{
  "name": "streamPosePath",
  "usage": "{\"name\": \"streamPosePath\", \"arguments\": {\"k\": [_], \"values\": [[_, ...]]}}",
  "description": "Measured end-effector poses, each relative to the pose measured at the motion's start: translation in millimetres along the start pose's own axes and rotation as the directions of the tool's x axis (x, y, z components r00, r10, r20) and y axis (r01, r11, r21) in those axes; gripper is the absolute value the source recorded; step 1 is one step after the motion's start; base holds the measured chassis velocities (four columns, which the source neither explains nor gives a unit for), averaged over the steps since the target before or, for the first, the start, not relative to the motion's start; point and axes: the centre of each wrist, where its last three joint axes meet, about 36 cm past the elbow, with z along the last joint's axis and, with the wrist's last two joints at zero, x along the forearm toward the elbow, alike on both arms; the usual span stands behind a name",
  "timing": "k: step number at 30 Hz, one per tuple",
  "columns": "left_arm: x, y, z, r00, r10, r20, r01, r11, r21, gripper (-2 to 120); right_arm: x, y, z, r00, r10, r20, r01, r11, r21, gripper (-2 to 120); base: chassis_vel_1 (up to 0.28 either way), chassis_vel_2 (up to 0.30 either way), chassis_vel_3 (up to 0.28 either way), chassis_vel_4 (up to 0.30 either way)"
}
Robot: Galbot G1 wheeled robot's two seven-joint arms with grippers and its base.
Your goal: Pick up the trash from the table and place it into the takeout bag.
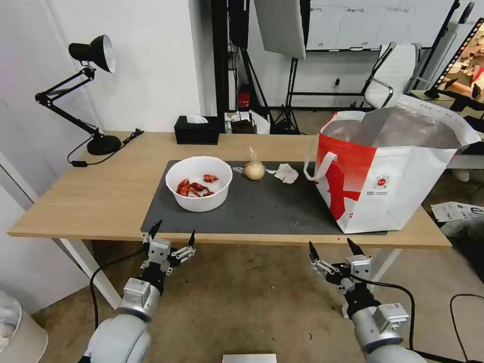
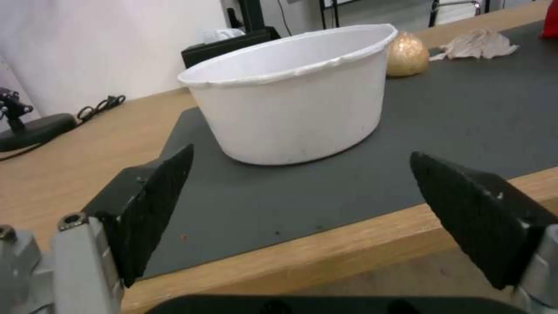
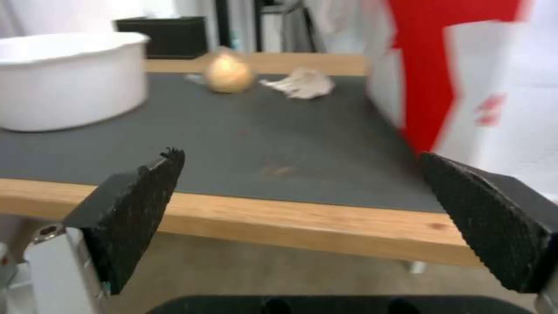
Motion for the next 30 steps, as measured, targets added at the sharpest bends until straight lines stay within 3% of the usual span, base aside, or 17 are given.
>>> {"name": "streamPosePath", "arguments": {"k": [8, 14, 16, 23, 27, 30], "values": [[0, 1.6, -2.9, 1.000, -0.001, 0.007, 0.001, 1.000, -0.005, 100, -61, -12, -36, 0.985, -0.162, 0.061, 0.162, 0.987, 0.013, 100, 0.000, 0.000, 0.000, 0.000], [0, 4.3, -3.9, 1.000, -0.007, 0.007, 0.008, 1.000, -0.008, 100, -106, -12, -53, 0.973, -0.227, 0.042, 0.226, 0.974, 0.010, 100, 0.000, 0.000, 0.000, 0.000], [0, 4.3, -3.9, 1.000, -0.008, 0.007, 0.008, 1.000, -0.008, 100, -112, -10, -56, 0.974, -0.224, 0.040, 0.224, 0.974, 0.010, 100, 0.000, 0.000, 0.000, 0.000], [1, 8.7, -5.3, 1.000, -0.018, 0.007, 0.018, 1.000, -0.017, 100, -168, 32, -74, 0.990, -0.144, -0.012, 0.144, 0.990, -0.008, 100, 0.000, 0.000, 0.000, 0.000], [2, 10.7, -5.9, 1.000, -0.024, 0.007, 0.024, 1.000, -0.018, 100, -185, 41, -80, 0.993, -0.113, -0.024, 0.112, 0.994, -0.015, 100, 0.000, 0.000, 0.000, 0.000], [4, 11.2, -5.5, 1.000, -0.028, 0.004, 0.028, 0.999, -0.017, 100, -208, 54, -90, 0.998, -0.041, -0.041, 0.040, 0.999, -0.025, 100, 0.000, 0.000, 0.000, 0.000]]}}
